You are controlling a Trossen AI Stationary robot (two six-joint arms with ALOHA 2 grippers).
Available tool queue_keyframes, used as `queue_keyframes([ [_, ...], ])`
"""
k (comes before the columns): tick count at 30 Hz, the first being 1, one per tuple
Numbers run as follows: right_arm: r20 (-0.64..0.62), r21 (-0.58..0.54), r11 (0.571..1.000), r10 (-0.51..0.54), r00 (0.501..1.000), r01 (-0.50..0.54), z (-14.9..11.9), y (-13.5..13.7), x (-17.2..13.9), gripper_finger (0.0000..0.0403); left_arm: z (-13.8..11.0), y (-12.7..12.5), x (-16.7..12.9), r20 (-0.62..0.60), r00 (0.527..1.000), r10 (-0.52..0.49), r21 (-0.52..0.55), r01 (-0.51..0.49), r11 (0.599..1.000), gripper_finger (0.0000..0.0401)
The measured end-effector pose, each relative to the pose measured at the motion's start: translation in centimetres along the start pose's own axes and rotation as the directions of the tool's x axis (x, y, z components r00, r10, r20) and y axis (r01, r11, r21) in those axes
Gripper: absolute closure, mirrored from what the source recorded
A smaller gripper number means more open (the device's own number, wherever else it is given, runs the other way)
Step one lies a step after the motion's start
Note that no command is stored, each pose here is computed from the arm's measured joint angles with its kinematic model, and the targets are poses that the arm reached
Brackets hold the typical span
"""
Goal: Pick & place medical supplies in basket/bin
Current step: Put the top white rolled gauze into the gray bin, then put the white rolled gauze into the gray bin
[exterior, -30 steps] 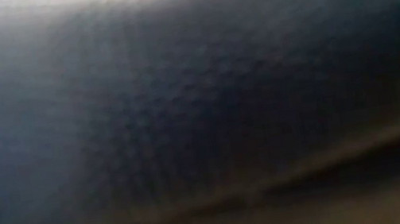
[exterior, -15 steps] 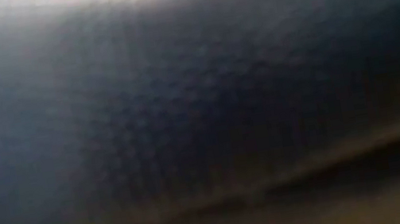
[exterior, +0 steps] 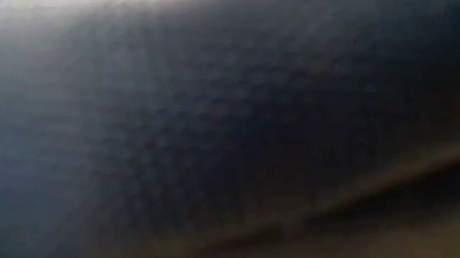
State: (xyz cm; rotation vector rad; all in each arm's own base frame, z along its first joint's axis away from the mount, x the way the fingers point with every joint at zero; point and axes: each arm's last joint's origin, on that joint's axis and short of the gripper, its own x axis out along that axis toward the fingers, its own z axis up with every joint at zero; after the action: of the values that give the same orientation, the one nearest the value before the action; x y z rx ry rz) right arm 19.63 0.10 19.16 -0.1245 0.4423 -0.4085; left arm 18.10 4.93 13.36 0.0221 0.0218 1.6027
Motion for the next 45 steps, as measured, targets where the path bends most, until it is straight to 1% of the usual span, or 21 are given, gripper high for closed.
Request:
queue_keyframes([
  [5,0.000,0.008,1.000,0.000,1.000,0.000,0.0,0.0,0.0,0.0202,0.1,0.0,0.0,0.001,1.000,0.002,-0.021,-0.002,1.000,0.0277],
  [16,-0.001,0.007,1.000,0.000,1.000,0.000,0.0,0.0,0.0,0.0202,0.2,0.0,0.0,0.003,1.000,-0.003,-0.059,0.003,0.998,0.0276],
  [17,-0.001,0.007,1.000,0.000,1.000,0.000,0.0,0.0,0.0,0.0202,0.3,-0.1,0.0,0.006,1.000,-0.024,-0.065,0.025,0.998,0.0276],
  [18,-0.001,0.007,1.000,0.000,1.000,0.000,0.0,0.0,0.0,0.0202,0.4,-0.2,-0.1,0.010,0.998,-0.066,-0.059,0.067,0.996,0.0276],
  [20,-0.001,0.007,1.000,0.000,1.000,0.000,0.0,0.0,0.0,0.0202,0.5,-0.5,-0.3,0.024,0.983,-0.183,-0.061,0.185,0.981,0.0276],
  [22,-0.001,0.007,1.000,0.000,1.000,0.000,0.0,0.0,0.0,0.0202,0.7,-0.8,-0.6,0.040,0.952,-0.303,-0.076,0.305,0.949,0.0276],
  [23,-0.001,0.007,1.000,0.000,1.000,0.000,0.0,0.0,0.0,0.0202,0.8,-1.0,-0.7,0.046,0.930,-0.364,-0.088,0.367,0.926,0.0276],
  [25,-0.001,0.007,1.000,0.000,1.000,0.000,0.0,0.0,0.0,0.0202,0.8,-1.4,-0.9,0.060,0.870,-0.489,-0.098,0.493,0.865,0.0276],
  [27,-0.001,0.007,1.000,0.000,1.000,0.000,0.0,0.0,0.0,0.0202,0.8,-1.7,-1.1,0.073,0.792,-0.607,-0.116,0.611,0.783,0.0276],
  [28,-0.001,0.007,1.000,0.000,1.000,0.000,0.0,0.0,0.0,0.0202,0.8,-1.9,-1.3,0.077,0.736,-0.673,-0.113,0.677,0.728,0.0276],
  [29,-0.001,0.007,1.000,0.000,1.000,0.000,0.0,0.0,0.0,0.0202,0.8,-2.1,-1.4,0.078,0.671,-0.737,-0.105,0.741,0.664,0.0276],
  [30,-0.001,0.007,1.000,0.000,1.000,0.000,0.0,0.0,0.0,0.0202,0.7,-2.3,-1.7,0.074,0.601,-0.795,-0.095,0.798,0.595,0.0276],
  [31,-0.001,0.007,1.000,0.000,1.000,0.000,0.0,0.0,0.0,0.0202,0.6,-2.4,-1.9,0.070,0.523,-0.850,-0.086,0.852,0.517,0.0276],
  [33,-0.001,0.007,1.000,0.000,1.000,0.000,0.0,0.0,0.0,0.0202,0.6,-2.6,-2.2,0.071,0.388,-0.919,-0.093,0.920,0.381,0.0276],
  [36,-0.001,0.007,1.000,0.000,1.000,0.000,0.0,0.0,0.0,0.0202,0.6,-2.8,-2.3,0.073,0.228,-0.971,-0.127,0.968,0.218,0.0276],
  [38,-0.001,0.007,1.000,0.000,1.000,0.000,0.0,0.0,0.0,0.0202,0.4,-2.8,-2.2,0.056,0.134,-0.989,-0.160,0.979,0.123,0.0276],
  [42,-0.001,0.006,1.000,0.000,1.000,0.000,0.0,0.0,0.0,0.0202,-0.4,-3.5,-2.0,-0.060,-0.043,-0.997,-0.236,0.971,-0.028,0.0276],
  [45,-0.001,0.000,1.000,0.000,1.000,0.000,0.0,0.0,0.0,0.0202,-0.9,-4.4,-2.3,-0.164,-0.172,-0.971,-0.250,0.960,-0.127,0.0276],
])
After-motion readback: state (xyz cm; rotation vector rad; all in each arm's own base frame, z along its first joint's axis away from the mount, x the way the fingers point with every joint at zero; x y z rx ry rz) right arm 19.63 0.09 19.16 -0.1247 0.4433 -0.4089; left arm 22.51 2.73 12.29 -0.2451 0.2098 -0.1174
